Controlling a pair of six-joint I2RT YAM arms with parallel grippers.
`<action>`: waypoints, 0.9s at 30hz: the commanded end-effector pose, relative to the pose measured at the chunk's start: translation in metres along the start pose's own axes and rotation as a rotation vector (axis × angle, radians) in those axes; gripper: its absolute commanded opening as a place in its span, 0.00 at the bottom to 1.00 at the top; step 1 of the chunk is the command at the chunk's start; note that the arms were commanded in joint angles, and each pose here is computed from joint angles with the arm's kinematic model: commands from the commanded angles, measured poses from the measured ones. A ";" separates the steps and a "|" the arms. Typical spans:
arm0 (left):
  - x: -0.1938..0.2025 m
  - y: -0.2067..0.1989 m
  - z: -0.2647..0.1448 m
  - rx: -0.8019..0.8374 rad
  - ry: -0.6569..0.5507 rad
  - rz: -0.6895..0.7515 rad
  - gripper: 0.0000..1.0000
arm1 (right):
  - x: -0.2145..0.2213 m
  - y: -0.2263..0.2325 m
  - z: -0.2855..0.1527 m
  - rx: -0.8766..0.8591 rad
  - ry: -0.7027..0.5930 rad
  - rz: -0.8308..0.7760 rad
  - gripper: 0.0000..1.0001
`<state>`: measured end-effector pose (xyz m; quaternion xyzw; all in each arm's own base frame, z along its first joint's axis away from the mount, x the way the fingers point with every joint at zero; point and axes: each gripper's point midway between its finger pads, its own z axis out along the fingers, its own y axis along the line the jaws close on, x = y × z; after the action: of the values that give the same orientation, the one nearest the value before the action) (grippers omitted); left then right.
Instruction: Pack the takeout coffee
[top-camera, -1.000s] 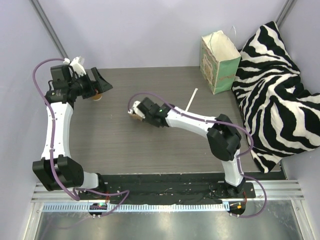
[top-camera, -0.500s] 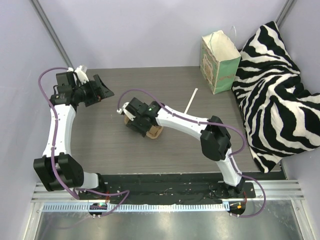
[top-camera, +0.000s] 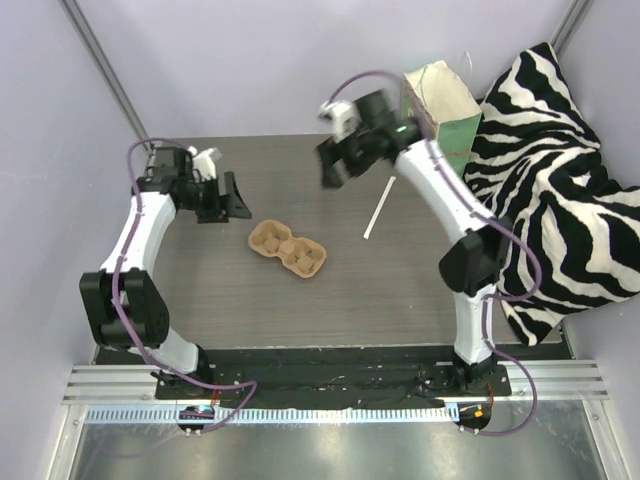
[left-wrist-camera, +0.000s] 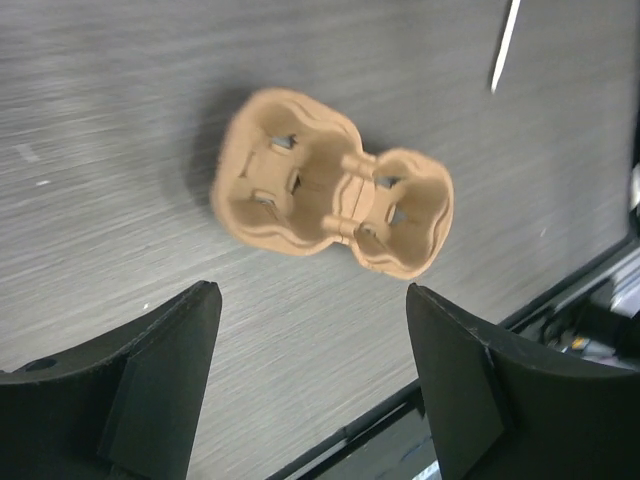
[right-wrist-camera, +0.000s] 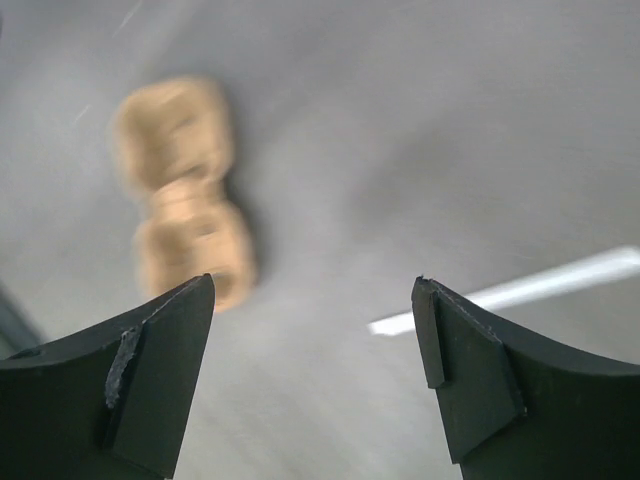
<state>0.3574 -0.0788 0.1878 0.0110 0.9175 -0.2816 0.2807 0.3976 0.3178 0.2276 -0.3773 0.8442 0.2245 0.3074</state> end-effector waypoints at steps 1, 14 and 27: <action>0.009 -0.017 0.021 0.021 0.093 0.122 0.79 | -0.063 -0.063 -0.127 0.129 -0.291 -0.008 0.88; 0.007 -0.034 0.037 0.095 0.128 0.141 0.77 | -0.048 -0.306 -0.330 0.752 -0.698 0.248 0.76; 0.012 -0.027 0.038 0.060 0.138 0.130 0.77 | -0.014 -0.365 -0.270 0.738 -0.590 0.292 0.72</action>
<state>0.3616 -0.1228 0.1607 0.0907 0.9265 -0.2907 0.2210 0.5838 -0.0608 0.3707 -0.0352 0.7997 0.0552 0.5968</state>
